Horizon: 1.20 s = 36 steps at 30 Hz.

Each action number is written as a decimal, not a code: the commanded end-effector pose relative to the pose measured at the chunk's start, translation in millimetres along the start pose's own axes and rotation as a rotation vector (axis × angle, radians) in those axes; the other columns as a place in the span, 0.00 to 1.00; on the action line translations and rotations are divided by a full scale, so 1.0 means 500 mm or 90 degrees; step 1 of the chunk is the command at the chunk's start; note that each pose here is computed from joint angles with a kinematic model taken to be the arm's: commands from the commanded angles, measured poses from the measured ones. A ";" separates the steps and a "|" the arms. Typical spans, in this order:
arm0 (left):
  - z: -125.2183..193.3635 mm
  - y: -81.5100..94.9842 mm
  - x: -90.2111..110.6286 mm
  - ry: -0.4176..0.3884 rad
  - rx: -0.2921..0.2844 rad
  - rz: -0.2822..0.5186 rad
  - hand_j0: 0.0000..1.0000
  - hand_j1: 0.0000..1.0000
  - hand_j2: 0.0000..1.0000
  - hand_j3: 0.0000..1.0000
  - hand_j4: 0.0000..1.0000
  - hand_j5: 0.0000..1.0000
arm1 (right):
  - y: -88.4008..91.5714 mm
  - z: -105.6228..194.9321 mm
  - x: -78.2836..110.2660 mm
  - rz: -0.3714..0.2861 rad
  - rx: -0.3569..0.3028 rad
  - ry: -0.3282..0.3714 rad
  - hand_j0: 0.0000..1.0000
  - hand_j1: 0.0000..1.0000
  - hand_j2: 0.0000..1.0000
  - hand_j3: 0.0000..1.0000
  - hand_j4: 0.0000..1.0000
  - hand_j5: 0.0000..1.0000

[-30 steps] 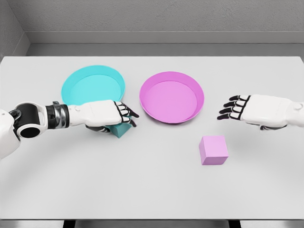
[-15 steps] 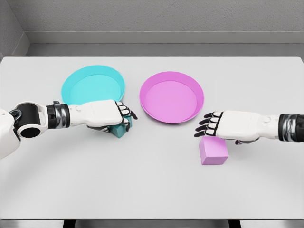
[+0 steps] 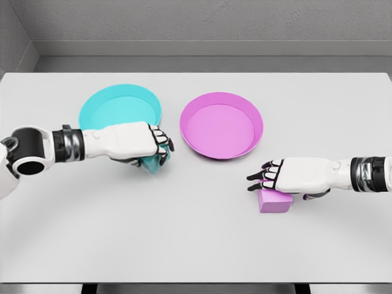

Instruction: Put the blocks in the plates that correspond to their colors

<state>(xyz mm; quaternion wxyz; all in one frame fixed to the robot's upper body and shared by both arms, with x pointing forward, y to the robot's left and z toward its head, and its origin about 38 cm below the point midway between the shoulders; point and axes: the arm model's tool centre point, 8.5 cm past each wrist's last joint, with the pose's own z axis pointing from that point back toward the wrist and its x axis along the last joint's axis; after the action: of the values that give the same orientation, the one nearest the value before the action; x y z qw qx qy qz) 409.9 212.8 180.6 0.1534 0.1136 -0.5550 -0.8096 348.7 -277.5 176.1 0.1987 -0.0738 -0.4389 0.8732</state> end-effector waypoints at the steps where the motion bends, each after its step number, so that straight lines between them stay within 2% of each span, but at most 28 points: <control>1: 0.013 0.009 -0.008 0.010 0.011 0.003 0.44 0.44 0.44 0.44 0.44 0.44 | 0.003 0.000 0.000 0.005 0.009 0.001 0.59 0.59 0.59 0.59 0.59 0.59; 4: 0.032 0.027 -0.030 0.034 0.026 -0.001 0.44 0.44 0.44 0.44 0.44 0.44 | 0.002 0.001 -0.001 0.006 0.010 0.001 0.58 0.58 0.58 0.58 0.58 0.58; 7: 0.048 0.028 -0.064 0.065 0.019 0.001 0.45 0.45 0.45 0.45 0.45 0.45 | 0.001 0.003 -0.002 0.007 0.009 0.003 0.58 0.58 0.58 0.58 0.58 0.58; 10: 0.057 0.020 -0.102 0.098 0.004 0.010 0.46 0.46 0.46 0.46 0.46 0.46 | -0.001 0.004 -0.003 0.008 0.007 0.004 0.58 0.58 0.58 0.58 0.58 0.58; 16: 0.063 -0.021 -0.177 0.166 -0.022 0.057 0.48 0.48 0.48 0.48 0.48 0.48 | -0.005 0.007 -0.005 0.009 0.004 0.007 0.55 0.55 0.55 0.55 0.55 0.55; 19: 0.058 -0.023 -0.183 0.168 -0.022 0.062 0.58 0.58 0.58 0.58 0.58 0.58 | -0.013 0.012 -0.010 0.011 -0.005 0.013 0.54 0.54 0.54 0.54 0.54 0.54; 21: 0.053 -0.020 -0.195 0.177 -0.018 0.070 0.82 0.82 0.82 0.82 0.82 0.82 | -0.020 0.015 -0.010 -0.001 -0.018 0.006 0.54 0.54 0.54 0.54 0.54 0.54; 23: 0.051 -0.012 -0.196 0.176 -0.013 0.067 0.98 0.98 0.98 0.98 0.98 0.98 | -0.021 0.016 -0.010 -0.001 -0.020 0.006 0.54 0.54 0.54 0.54 0.54 0.54; 28: 0.050 -0.010 -0.196 0.176 -0.010 0.067 1.00 1.00 1.00 1.00 1.00 1.00 | -0.033 0.023 -0.015 -0.006 -0.035 0.008 0.53 0.53 0.53 0.53 0.53 0.53; 31: 0.060 0.004 -0.201 0.180 -0.002 0.061 1.00 1.00 1.00 1.00 1.00 1.00 | -0.040 0.021 -0.014 -0.006 -0.044 0.006 0.54 0.54 0.54 0.54 0.54 0.54; 36: 0.089 0.003 -0.205 0.191 -0.011 0.054 1.00 1.00 1.00 1.00 1.00 1.00 | -0.041 0.024 -0.015 -0.013 -0.049 0.003 0.54 0.54 0.54 0.54 0.54 0.54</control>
<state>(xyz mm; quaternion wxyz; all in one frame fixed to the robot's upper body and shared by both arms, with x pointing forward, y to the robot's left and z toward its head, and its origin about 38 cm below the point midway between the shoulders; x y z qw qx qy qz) 489.6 284.6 196.1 0.2677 0.2051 -0.5235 -0.7825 357.5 -278.4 198.6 0.2033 -0.0810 -0.4696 0.8553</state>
